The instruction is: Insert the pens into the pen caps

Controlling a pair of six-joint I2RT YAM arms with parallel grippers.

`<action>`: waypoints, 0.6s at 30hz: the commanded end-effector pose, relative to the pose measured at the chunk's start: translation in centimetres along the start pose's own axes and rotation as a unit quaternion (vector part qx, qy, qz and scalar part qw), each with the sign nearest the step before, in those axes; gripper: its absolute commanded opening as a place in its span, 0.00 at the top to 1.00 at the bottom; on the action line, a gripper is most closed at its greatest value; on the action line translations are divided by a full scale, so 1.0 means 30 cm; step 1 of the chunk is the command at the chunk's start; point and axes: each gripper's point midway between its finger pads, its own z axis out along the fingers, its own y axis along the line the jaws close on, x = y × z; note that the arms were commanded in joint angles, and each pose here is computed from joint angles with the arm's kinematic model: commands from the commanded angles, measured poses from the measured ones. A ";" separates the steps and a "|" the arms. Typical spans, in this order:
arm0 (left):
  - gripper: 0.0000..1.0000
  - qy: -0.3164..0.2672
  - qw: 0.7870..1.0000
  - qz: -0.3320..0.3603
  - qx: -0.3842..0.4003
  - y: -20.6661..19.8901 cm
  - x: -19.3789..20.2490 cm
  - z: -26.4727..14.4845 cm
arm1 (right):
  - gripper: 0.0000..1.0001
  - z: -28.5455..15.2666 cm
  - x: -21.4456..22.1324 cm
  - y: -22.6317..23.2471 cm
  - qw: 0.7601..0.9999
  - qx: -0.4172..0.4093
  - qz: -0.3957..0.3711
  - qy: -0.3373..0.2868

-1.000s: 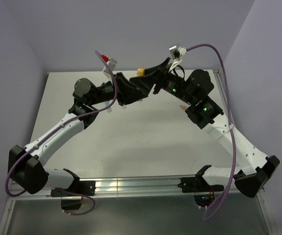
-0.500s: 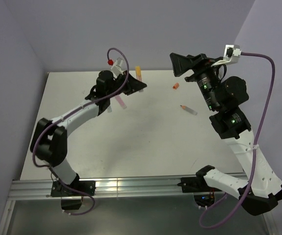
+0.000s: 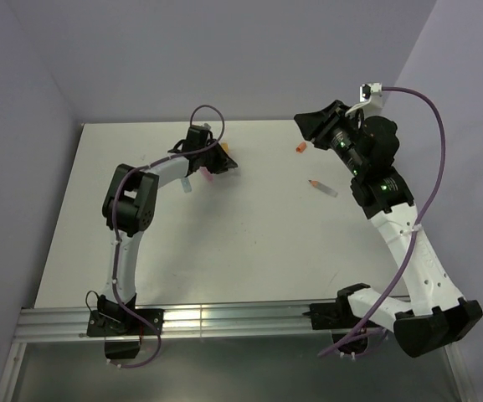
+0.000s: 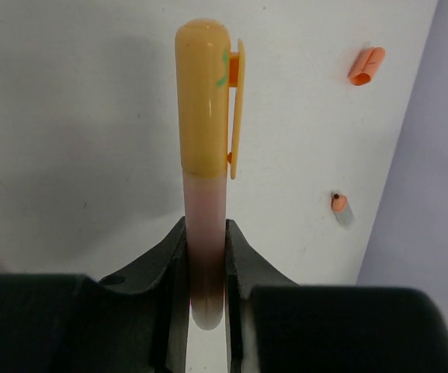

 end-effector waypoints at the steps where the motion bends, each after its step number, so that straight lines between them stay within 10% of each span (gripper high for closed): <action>1: 0.78 -0.019 1.000 0.018 0.005 -0.056 -0.078 -0.006 | 0.58 0.022 0.045 -0.009 0.999 -0.014 0.012 0.028; 7: 0.67 -0.010 0.999 0.013 -0.030 0.024 -0.072 0.028 | 0.79 0.056 0.108 -0.058 0.998 -0.001 0.016 0.061; 18: 0.61 -0.006 0.999 0.003 -0.053 0.082 -0.051 0.034 | 0.83 0.109 0.166 -0.159 0.995 0.042 0.012 0.089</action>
